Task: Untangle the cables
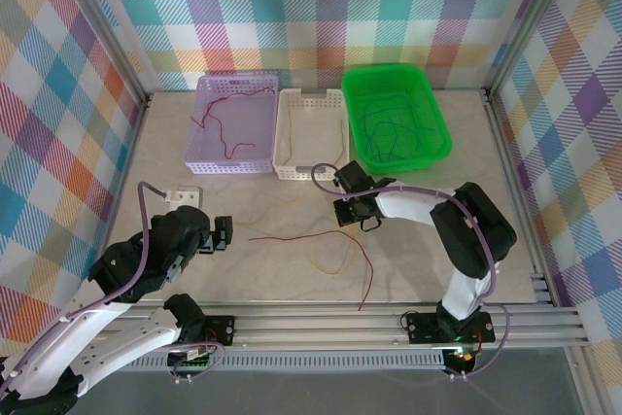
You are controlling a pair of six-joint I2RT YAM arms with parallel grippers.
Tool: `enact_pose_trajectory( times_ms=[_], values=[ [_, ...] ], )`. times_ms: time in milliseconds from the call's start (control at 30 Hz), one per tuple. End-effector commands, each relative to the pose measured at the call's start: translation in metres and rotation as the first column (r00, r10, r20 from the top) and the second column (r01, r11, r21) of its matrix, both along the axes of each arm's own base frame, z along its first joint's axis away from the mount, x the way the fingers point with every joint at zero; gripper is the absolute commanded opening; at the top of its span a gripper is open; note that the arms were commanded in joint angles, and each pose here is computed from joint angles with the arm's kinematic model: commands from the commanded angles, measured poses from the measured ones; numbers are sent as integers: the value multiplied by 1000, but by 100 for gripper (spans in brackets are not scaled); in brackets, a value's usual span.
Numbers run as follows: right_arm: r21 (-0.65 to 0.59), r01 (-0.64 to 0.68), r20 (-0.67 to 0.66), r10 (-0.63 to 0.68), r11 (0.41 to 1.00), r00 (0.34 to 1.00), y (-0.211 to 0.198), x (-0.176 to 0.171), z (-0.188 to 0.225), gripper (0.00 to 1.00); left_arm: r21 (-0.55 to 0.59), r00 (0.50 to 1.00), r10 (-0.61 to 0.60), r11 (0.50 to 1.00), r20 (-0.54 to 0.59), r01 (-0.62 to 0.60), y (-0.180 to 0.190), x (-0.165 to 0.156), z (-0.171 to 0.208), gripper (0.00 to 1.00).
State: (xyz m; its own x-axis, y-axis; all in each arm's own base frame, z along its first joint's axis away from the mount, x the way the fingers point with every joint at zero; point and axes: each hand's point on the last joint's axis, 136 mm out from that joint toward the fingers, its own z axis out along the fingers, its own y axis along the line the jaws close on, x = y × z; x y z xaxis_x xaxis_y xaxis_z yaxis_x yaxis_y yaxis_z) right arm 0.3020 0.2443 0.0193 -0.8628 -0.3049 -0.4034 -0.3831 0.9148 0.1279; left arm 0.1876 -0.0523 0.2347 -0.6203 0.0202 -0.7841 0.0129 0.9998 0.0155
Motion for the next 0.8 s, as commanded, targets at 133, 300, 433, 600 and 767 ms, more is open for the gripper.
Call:
enact_pose_trajectory(
  times_ms=[133,300,433,600,767],
  values=[
    [145,-31,116,15,989,993,13,-1,54,0,-1,1000,-5,1000,-3,5,-2,2,-2,100],
    [229,-63,224,11,971,974,14,-1,113,0,1,1000,-7,1000,-4,7,-2,2,-3,100],
    [287,-89,296,0,954,955,13,-4,157,0,1,1000,-6,1000,-4,6,-2,2,-2,100],
    [361,-133,376,-14,923,926,13,-10,213,0,-1,1000,-7,1000,-5,7,-2,2,-3,100],
    [406,-166,436,-31,898,899,11,-16,259,0,-1,1000,-6,1000,-7,6,-2,2,-3,100]
  ],
)
